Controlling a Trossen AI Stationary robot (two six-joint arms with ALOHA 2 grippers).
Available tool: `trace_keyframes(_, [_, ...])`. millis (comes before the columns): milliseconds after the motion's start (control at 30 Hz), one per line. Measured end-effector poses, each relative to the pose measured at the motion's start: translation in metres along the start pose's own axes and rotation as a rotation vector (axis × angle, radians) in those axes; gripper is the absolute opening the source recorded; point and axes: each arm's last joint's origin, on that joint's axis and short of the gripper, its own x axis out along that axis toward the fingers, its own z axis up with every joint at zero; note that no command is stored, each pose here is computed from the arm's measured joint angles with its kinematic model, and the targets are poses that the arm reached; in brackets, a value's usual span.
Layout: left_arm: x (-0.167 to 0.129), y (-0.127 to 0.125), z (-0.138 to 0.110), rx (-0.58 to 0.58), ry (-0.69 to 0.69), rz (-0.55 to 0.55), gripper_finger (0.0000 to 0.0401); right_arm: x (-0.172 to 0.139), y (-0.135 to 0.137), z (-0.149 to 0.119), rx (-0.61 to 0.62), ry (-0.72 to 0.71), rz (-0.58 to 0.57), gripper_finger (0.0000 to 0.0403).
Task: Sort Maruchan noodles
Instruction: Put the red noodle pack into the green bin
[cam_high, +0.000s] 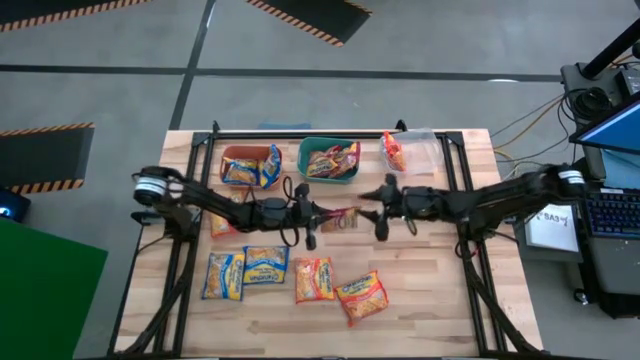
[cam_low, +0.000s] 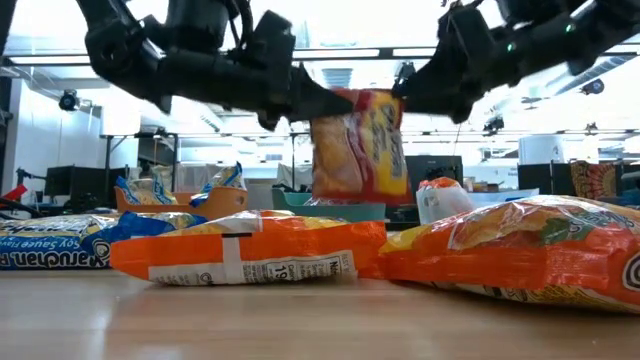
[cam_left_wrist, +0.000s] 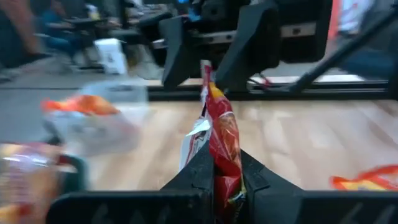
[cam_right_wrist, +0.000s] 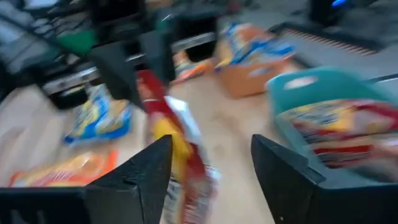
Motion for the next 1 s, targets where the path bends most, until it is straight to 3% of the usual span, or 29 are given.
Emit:
trace_keyframes(167, [-0.015, 0.013, 0.023, 0.103, 0.037, 0.218, 0.0003, -0.025, -0.006, 0.021, 0.023, -0.109, -0.107, 0.0216])
trace_keyframes(300, [-0.025, 0.031, 0.038, 0.145, 0.052, 0.516, 0.0003, -0.039, -0.009, 0.033, 0.003, -0.176, -0.126, 0.0212])
trace_keyframes(433, [-0.029, 0.055, 0.045, 0.083, 0.050, 0.831, 0.0003, -0.046, -0.011, 0.039, -0.030, -0.216, -0.179, 0.0212])
trace_keyframes(633, [-0.018, 0.086, 0.042, -0.025, 0.014, 0.869, 0.0002, -0.047, -0.014, 0.038, -0.065, -0.208, -0.283, 0.0212])
trace_keyframes(1000, [0.014, 0.113, 0.041, -0.023, 0.033, 0.938, 0.0002, -0.044, -0.017, 0.035, -0.092, -0.180, -0.303, 0.0212])
